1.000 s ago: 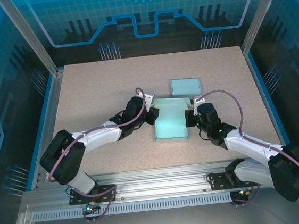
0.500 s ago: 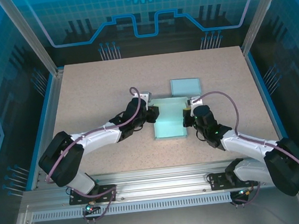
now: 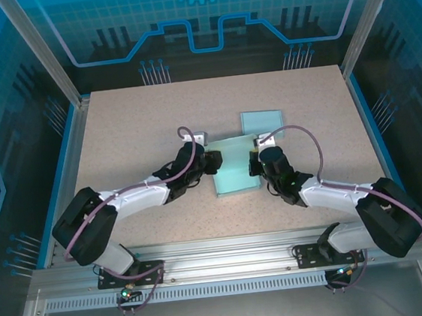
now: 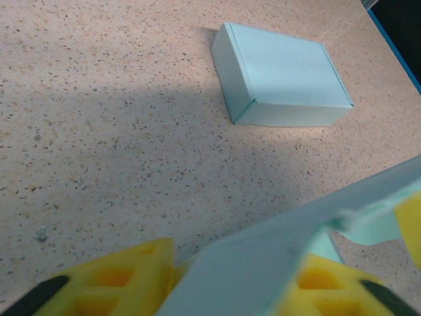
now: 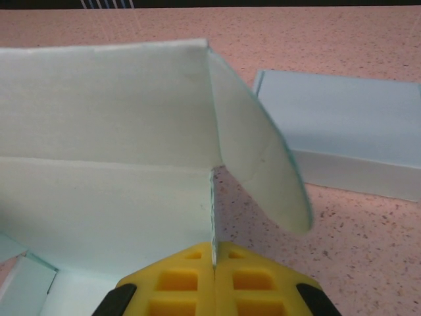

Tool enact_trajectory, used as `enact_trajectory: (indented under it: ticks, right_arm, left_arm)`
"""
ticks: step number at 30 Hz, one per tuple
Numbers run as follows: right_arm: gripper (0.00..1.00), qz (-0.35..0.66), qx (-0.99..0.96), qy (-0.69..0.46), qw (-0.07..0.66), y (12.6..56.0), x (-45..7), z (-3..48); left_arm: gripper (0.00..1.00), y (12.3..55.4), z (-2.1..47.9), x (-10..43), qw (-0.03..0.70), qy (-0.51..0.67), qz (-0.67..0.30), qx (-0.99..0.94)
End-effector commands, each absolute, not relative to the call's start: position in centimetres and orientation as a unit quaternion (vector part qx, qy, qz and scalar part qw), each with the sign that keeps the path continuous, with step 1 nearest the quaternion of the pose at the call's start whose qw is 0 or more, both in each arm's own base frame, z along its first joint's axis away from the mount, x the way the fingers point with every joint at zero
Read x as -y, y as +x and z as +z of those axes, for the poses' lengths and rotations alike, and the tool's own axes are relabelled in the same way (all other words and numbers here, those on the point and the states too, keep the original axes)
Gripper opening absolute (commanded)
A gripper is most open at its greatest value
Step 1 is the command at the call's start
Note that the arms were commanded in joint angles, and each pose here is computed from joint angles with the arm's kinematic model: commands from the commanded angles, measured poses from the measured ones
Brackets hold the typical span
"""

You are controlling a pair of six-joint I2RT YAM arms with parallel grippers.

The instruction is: Fold the paper box

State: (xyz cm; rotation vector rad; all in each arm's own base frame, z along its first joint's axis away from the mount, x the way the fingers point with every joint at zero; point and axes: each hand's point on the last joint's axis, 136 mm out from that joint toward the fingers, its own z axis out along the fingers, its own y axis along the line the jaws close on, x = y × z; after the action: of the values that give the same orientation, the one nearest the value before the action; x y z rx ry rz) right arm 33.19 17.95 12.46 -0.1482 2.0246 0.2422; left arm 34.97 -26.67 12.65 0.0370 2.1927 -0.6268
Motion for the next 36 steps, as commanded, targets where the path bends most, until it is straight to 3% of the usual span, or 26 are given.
enact_trajectory:
  ticks: [1,12,19,27,36]
  right_arm:
    - [0.00,0.139,-0.825,-0.084,0.542,32.8,-20.0,15.2]
    - [0.00,0.128,-0.829,-0.084,0.537,32.1,-19.1,14.9]
    - [0.00,0.123,-0.833,-0.089,0.531,32.2,-19.1,14.3]
    - [0.00,0.127,-0.834,-0.111,0.525,32.7,-19.5,14.1]
    - [0.00,0.136,-0.834,-0.119,0.521,33.4,-19.5,14.3]
  left_arm:
    - [0.49,33.8,13.6,26.8,0.419,0.040,-0.257,-0.870]
    - [0.69,33.8,14.5,23.4,0.413,0.064,-0.265,-0.869]
    - [0.69,34.3,14.7,23.5,0.405,0.137,-0.294,-0.855]
    - [0.72,38.5,15.4,22.0,0.411,0.179,-0.305,-0.840]
    - [0.68,41.5,14.0,22.0,0.380,0.253,-0.297,-0.838]
